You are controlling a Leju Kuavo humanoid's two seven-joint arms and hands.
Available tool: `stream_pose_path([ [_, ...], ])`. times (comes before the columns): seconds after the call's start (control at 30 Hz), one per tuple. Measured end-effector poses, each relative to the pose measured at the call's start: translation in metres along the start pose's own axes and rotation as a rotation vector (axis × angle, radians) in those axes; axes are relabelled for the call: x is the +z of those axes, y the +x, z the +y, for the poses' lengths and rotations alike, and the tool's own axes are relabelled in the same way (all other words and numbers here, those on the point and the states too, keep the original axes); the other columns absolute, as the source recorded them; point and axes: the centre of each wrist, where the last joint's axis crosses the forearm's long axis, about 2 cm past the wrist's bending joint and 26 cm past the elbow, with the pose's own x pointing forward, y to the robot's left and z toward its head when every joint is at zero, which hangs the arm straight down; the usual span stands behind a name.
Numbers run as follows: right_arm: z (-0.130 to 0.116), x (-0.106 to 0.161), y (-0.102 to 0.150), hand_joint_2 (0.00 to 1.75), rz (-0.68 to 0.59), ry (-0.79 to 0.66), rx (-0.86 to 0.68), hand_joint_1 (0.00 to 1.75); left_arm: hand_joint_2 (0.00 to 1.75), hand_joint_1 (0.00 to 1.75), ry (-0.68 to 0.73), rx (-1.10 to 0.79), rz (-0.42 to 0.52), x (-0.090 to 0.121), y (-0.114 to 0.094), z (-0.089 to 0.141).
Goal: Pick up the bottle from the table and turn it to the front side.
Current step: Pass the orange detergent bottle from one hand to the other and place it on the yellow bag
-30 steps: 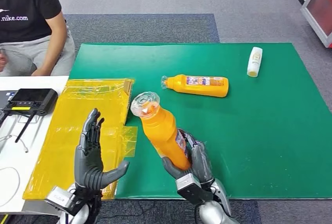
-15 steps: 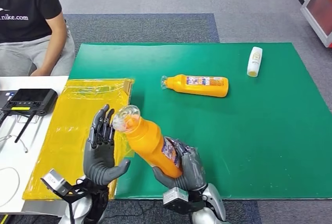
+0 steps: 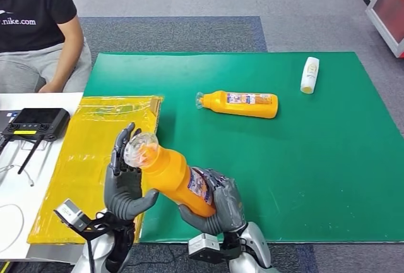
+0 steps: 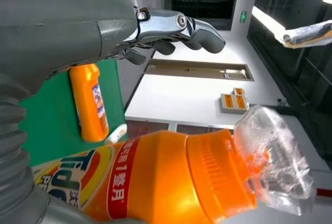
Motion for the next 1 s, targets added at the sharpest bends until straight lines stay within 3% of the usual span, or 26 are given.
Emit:
stream_pose_path([
  [0.47,0.003,-0.004,0.0,1.75,-0.019,0.007,-0.005,1.61,1.75,0.0,-0.06,0.001,-0.027,-0.006,0.003,-0.007],
  [1.0,0.008,0.0,0.0,1.75,-0.015,0.014,-0.048,1.66,1.75,0.0,-0.048,-0.032,-0.026,-0.014,0.004,-0.005],
])
